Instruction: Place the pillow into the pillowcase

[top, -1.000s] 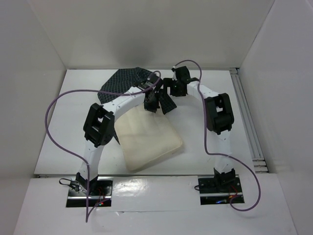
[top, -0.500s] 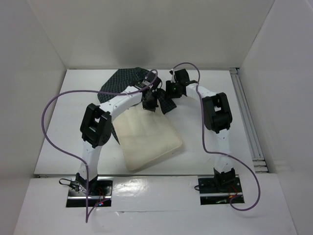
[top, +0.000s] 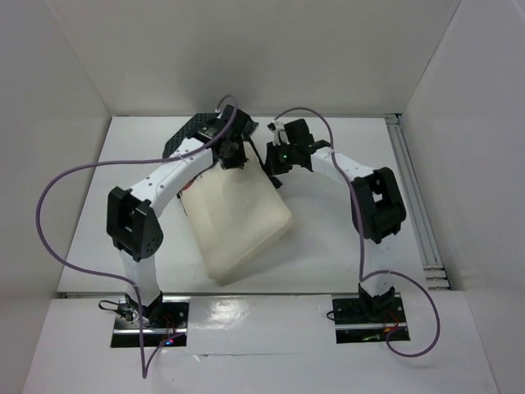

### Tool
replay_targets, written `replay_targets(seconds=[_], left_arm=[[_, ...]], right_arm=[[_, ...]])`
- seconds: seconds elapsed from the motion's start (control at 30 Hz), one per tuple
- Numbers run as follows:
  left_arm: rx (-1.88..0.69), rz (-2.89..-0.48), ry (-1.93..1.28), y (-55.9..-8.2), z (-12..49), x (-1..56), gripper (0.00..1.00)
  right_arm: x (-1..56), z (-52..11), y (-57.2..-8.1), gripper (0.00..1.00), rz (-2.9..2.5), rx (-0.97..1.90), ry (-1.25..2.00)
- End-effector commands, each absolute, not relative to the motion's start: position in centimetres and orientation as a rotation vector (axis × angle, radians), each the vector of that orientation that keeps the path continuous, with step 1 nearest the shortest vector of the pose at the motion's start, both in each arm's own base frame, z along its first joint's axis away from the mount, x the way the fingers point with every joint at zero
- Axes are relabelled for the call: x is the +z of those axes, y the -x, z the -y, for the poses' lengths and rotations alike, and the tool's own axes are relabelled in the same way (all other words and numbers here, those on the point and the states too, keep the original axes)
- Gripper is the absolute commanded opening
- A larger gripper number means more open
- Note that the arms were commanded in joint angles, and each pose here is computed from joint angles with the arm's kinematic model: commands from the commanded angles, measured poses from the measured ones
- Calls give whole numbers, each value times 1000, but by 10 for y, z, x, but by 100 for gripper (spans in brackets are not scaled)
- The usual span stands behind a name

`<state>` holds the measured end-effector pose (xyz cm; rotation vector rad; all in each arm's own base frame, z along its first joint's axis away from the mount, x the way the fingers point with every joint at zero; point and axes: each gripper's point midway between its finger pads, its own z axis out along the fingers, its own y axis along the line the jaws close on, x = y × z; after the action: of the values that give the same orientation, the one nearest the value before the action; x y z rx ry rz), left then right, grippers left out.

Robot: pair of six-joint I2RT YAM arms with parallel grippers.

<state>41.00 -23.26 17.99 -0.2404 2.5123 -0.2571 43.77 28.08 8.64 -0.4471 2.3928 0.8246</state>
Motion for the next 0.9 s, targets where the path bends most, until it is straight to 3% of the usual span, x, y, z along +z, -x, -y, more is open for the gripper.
replay_targets(seconds=[0.0,0.17,0.3,0.4,0.57,0.8,0.83,0.87], left_arm=[[-219,-2278,380,-430,198,251,0],[-151,-2256,421,-433,179,255,0],[-133,-2282,429,-432,179,242,0],[-144,-2284,425,-436,183,235,0],[-151,-2350,371,-436,226,200,0],[-234,-2438,158,-404,293,175,0],[-250,-2452,120,-401,296,174,5],[-249,-2465,94,-397,295,171,24]], right_arm=[[146,-311,-368,0,-2324,984,637],[181,-316,-284,0,-2279,1123,722],[204,-302,-248,0,-2282,1159,715],[221,-293,-233,0,-2246,1177,716],[197,-279,-213,0,-2361,1157,695],[179,-261,-209,0,-2432,1032,578],[172,-254,-206,7,-2473,994,544],[167,-247,-211,39,-2495,923,501]])
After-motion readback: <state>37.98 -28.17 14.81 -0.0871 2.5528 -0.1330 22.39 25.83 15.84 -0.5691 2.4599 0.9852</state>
